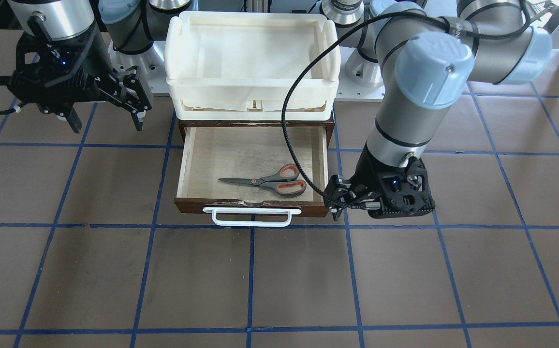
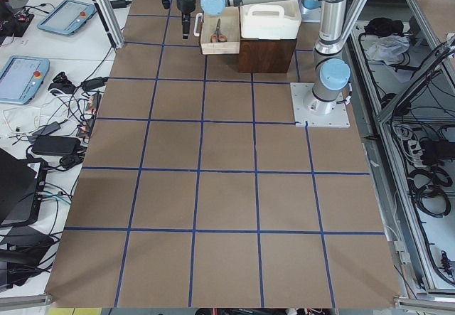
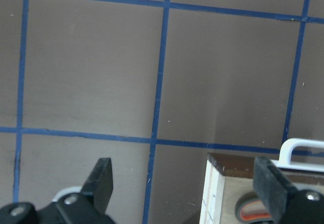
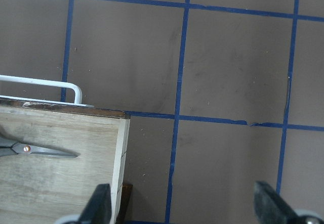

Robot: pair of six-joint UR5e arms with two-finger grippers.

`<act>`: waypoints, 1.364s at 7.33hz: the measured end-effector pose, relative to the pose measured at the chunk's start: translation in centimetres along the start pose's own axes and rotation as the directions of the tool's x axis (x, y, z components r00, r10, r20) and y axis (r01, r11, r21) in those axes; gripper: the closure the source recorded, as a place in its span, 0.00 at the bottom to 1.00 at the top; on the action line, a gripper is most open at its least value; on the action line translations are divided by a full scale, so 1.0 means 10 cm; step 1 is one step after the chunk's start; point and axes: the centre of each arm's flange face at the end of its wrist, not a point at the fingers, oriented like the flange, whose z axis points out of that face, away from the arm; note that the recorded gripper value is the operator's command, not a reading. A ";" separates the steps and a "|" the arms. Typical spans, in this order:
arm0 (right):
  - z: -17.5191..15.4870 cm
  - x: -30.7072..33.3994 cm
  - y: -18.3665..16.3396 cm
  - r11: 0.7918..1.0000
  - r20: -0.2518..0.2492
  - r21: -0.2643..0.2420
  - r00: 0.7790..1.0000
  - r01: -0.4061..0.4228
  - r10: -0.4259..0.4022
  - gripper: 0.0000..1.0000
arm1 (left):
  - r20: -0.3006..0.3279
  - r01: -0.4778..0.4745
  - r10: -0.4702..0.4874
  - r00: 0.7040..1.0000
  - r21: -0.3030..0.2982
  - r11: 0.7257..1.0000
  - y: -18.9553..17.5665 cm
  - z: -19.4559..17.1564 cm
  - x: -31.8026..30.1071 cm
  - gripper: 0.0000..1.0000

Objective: Put scissors in drawer and close it
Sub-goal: 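Swing the left gripper over to the drawer's white handle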

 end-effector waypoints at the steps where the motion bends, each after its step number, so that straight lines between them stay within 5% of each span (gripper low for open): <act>1: 0.00 0.00 0.10 0.999 0.001 -0.002 0.999 -0.036 0.036 0.00 | -0.001 -0.009 0.009 1.000 -0.006 1.000 -0.03 0.24 0.19 0.00; 6: 0.10 0.00 0.22 0.997 0.004 0.062 0.998 -0.055 0.055 0.00 | 0.002 0.000 0.000 1.000 -0.049 0.999 -0.04 1.22 0.85 0.00; 10: 0.09 0.00 0.16 0.994 0.006 0.097 0.998 -0.056 0.055 0.00 | 0.018 0.023 -0.022 1.000 -0.106 0.994 0.04 1.50 0.97 0.00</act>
